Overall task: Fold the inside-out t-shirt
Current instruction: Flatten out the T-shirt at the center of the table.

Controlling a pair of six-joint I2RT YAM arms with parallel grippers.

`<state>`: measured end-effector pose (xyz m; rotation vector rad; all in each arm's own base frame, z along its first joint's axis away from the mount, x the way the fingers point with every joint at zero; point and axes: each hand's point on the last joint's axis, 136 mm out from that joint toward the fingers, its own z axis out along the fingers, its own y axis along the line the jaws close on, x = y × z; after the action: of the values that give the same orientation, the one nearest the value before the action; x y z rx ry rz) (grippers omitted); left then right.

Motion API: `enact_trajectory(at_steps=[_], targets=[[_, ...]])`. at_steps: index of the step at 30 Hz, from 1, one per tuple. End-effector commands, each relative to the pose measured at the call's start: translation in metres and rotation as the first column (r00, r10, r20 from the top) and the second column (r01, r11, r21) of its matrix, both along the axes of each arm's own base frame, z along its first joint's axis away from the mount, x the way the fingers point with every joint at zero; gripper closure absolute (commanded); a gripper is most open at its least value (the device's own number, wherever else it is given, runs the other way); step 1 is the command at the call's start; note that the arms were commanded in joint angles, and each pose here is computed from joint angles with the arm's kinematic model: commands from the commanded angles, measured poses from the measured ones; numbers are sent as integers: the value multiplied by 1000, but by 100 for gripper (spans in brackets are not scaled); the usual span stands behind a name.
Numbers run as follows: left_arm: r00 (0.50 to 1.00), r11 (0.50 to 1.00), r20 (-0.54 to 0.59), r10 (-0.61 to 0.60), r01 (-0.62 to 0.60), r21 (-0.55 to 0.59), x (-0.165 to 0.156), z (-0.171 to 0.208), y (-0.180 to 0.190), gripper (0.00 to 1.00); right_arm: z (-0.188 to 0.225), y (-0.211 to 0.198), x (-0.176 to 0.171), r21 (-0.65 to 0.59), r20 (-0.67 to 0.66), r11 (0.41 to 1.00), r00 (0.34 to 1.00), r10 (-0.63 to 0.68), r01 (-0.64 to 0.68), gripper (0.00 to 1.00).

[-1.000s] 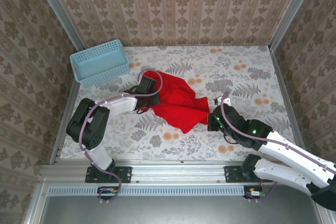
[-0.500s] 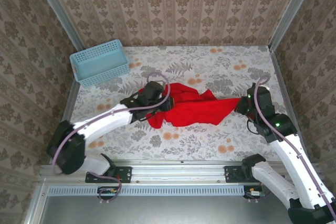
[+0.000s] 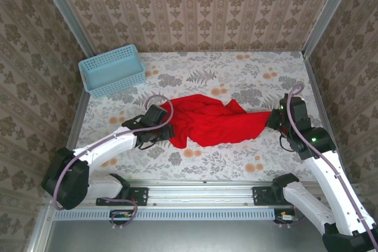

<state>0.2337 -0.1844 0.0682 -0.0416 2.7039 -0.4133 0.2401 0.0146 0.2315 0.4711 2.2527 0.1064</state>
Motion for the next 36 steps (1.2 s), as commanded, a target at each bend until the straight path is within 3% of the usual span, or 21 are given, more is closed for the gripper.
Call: enact_trajectory(at_steps=[1, 7, 11, 15, 19, 21, 26, 30, 36], targets=[[997, 999, -77, 12, -9, 33, -18, -19, 1, 46, 1, 1, -1, -4, -4, 1000, 1000, 18, -18, 100], [992, 997, -123, -40, 47, 59, -14, -38, -29, 46, 2, 2, 0, -5, -3, 1000, 1000, 25, -25, 100], [986, 988, -162, -31, 56, 147, -10, -56, -31, 51, 2, -1, -3, -19, -1, 1000, 1000, 20, -20, 100], [989, 979, -144, -22, 50, 196, -2, -63, -27, 65, 3, -6, -4, -42, -3, 999, 1000, 9, -9, 100], [995, 982, -94, -24, 41, 186, 9, -53, -20, 93, 9, -17, -5, -75, -13, 997, 1000, -26, 25, 100], [1000, 985, -22, -16, 20, 169, 18, -33, -9, 100, 16, -24, -4, -82, -12, 996, 999, -47, 46, 100], [973, 996, 230, -21, 0, 92, 34, 51, 18, 100, 29, -34, -2, -69, -23, 995, 997, -73, 71, 100], [902, 998, 431, -13, -13, 55, 23, 121, 45, 100, 41, -51, -10, -98, -18, 987, 991, -133, 131, 100], [794, 1000, 607, 12, -5, -13, 3, 187, 75, 100, 70, -67, -22, -95, 52, 975, 979, -198, 202, 100]])
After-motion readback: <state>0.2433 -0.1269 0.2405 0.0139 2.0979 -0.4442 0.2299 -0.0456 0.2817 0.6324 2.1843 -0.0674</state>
